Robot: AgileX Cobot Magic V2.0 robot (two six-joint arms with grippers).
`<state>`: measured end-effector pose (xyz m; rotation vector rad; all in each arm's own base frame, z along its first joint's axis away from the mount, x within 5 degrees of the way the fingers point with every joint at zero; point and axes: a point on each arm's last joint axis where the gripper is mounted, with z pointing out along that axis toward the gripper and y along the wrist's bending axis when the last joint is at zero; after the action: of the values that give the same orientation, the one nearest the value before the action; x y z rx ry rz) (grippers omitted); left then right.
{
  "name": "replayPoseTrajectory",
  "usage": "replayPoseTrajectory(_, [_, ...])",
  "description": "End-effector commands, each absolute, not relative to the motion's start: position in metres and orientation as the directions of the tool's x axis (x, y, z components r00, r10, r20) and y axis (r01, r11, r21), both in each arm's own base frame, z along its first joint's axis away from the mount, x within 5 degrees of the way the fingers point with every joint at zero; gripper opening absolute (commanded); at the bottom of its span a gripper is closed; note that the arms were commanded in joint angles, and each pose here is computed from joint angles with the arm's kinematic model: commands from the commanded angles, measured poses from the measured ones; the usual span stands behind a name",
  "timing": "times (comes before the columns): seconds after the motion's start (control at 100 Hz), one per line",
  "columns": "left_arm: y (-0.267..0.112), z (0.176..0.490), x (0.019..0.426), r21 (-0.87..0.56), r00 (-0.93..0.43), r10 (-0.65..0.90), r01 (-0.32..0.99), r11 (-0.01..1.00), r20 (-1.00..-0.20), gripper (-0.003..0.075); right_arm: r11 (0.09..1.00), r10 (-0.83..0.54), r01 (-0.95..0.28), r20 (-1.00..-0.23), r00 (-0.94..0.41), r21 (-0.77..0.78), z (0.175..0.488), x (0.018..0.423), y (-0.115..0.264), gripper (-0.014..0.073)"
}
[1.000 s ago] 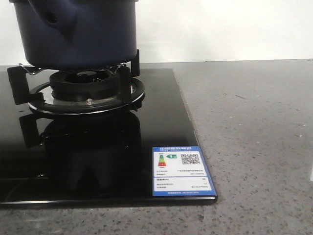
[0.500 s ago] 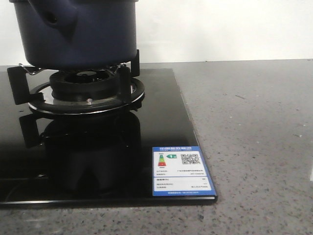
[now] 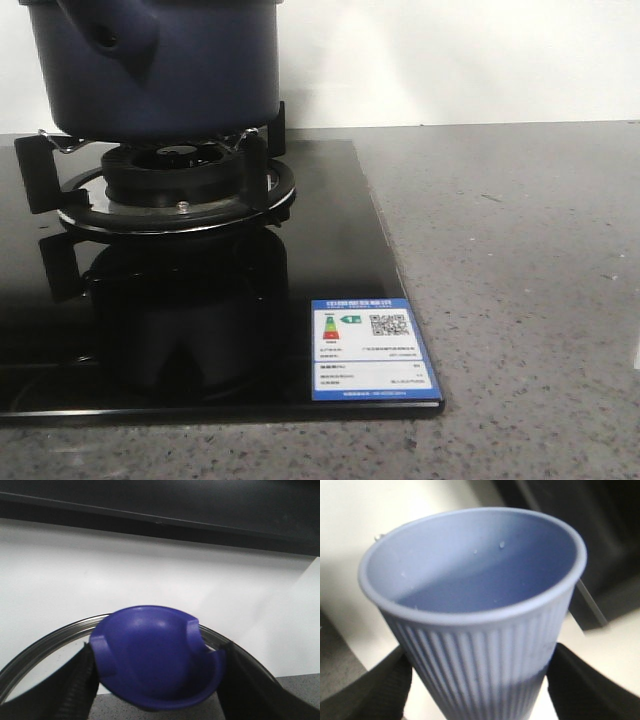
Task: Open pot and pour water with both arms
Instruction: 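Bring the cup back and lower it onto the counter with the right gripper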
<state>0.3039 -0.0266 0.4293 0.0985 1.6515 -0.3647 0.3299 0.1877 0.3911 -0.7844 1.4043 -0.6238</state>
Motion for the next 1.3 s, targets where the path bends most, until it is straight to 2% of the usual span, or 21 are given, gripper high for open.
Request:
replayPoseTrajectory(0.0, [-0.024, 0.457, 0.29, -0.189, -0.025, -0.189, 0.269, 0.945, -0.982, 0.0398, 0.768, -0.64, 0.097, -0.762, 0.096, -0.633, 0.433, 0.316, 0.163, 0.035])
replayPoseTrajectory(0.11, [-0.024, 0.457, 0.29, -0.189, -0.025, -0.189, 0.269, 0.945, -0.982, 0.0398, 0.883, -0.466, 0.093, -0.882, 0.071, -0.46, 0.441, 0.311, 0.146, 0.035])
replayPoseTrajectory(0.22, [-0.024, 0.457, 0.29, -0.189, -0.025, -0.189, 0.269, 0.945, -0.982, 0.0398, 0.953, -0.297, 0.077, -0.954, 0.035, -0.293, 0.448, 0.308, 0.126, 0.035])
replayPoseTrajectory(0.39, [-0.024, 0.457, 0.29, -0.189, -0.025, -0.189, 0.269, 0.945, -0.982, 0.0398, 0.995, -0.076, 0.06, -0.997, 0.001, -0.075, 0.458, 0.303, 0.088, 0.035])
replayPoseTrajectory(0.52, [-0.024, 0.457, 0.29, -0.189, -0.027, -0.188, 0.272, 0.944, -0.982, 0.0398, 0.998, 0.062, -0.007, -0.998, 0.004, 0.062, 0.458, 0.295, 0.066, 0.035])
replayPoseTrajectory(0.76, [-0.028, 0.456, 0.289, -0.188, -0.05, -0.181, 0.314, 0.931, -0.982, 0.0398, 0.997, 0.046, -0.064, -0.997, -0.061, 0.05, 0.419, 0.28, 0.049, 0.035])
replayPoseTrajectory(1.08, [-0.033, 0.454, 0.287, -0.188, -0.077, -0.171, 0.363, 0.913, -0.982, 0.0398, 0.938, -0.008, -0.339, -0.978, -0.21, 0.066, 0.342, 0.264, 0.072, 0.035])
replayPoseTrajectory(1.29, [-0.033, 0.454, 0.287, -0.188, -0.079, -0.171, 0.366, 0.911, -0.982, 0.0398, 0.918, -0.019, -0.384, -0.956, -0.294, 0.099, 0.303, 0.255, 0.066, 0.035])
